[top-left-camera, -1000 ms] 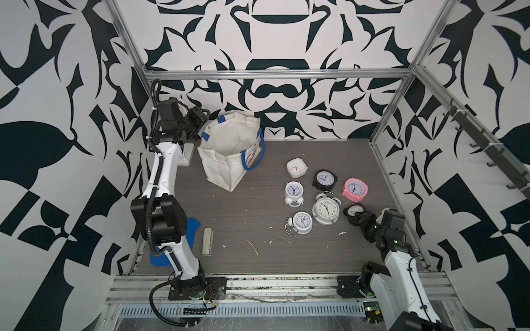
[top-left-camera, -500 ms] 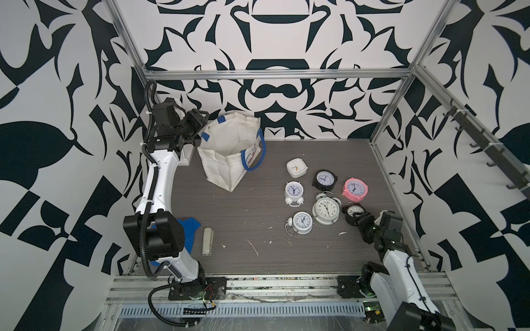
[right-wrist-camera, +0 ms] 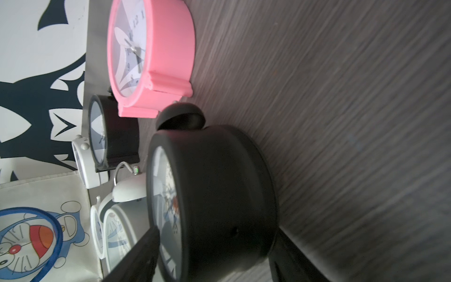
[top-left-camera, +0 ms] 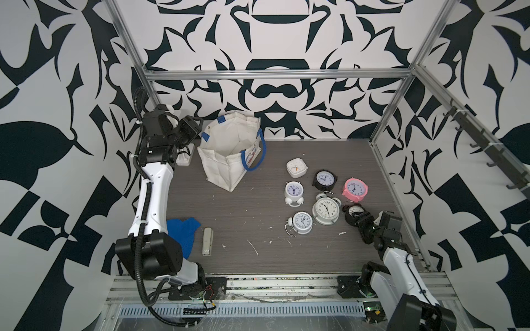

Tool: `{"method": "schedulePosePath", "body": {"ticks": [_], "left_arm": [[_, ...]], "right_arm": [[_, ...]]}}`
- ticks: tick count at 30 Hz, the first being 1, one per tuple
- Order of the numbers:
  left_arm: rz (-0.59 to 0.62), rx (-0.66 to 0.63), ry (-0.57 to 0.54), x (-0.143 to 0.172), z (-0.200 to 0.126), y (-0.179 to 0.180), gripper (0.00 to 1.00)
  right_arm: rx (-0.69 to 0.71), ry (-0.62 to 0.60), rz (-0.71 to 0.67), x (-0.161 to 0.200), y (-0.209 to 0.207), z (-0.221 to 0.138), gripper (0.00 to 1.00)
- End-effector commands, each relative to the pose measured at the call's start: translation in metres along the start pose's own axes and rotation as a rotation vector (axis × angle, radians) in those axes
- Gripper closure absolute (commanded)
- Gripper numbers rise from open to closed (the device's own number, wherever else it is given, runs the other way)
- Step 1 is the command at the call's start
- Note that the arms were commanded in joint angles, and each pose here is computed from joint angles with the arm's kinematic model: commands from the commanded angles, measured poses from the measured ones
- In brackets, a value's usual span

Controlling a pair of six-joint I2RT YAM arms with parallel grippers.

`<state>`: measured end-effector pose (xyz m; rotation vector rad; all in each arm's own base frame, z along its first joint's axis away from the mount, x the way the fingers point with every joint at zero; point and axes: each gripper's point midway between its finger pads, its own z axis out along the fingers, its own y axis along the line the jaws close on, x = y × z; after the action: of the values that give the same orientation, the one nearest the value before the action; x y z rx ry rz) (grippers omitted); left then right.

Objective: Take the alarm clock out of the canvas bag
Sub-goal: Place the alarm at the center of the board, then reset both arms

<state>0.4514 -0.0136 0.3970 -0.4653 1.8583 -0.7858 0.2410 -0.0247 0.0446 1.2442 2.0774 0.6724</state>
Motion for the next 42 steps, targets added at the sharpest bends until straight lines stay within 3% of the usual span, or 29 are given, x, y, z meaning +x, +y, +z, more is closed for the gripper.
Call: {"method": "schedulePosePath", "body": {"ticks": [1,22,27,28,29,34,39,42], "left_arm": [[0.031,-0.011,-0.048,-0.006,-0.023,-0.004,0.44],[0.121,-0.157,-0.150,0.018,-0.092,0.021,0.38],[0.142,-0.292,-0.233,0.025,-0.108,0.053,0.19],[0.144,-0.327,-0.254,0.027,-0.112,0.063,0.16],[0.147,-0.352,-0.273,0.030,-0.114,0.072,0.13],[0.197,-0.462,-0.375,0.051,-0.115,0.124,0.08],[0.223,-0.552,-0.367,0.079,-0.095,0.176,0.06],[0.236,-0.736,-0.399,0.094,-0.099,0.220,0.03]], "right_arm": [[-0.007,0.001,-0.002,-0.001,0.000,0.002,0.27],[-0.007,0.015,-0.004,-0.005,0.022,-0.022,0.19],[-0.084,-0.051,-0.140,-0.027,0.065,-0.049,0.19],[-0.132,-0.076,-0.173,-0.034,0.080,-0.055,0.08],[-0.162,-0.096,-0.199,-0.039,0.093,-0.062,0.05],[-0.252,-0.199,-0.401,-0.066,0.152,-0.086,0.01],[-0.132,-0.345,-0.702,-0.078,0.188,-0.075,0.01],[-0.080,-0.406,-0.824,-0.076,0.194,-0.047,0.01]]}}
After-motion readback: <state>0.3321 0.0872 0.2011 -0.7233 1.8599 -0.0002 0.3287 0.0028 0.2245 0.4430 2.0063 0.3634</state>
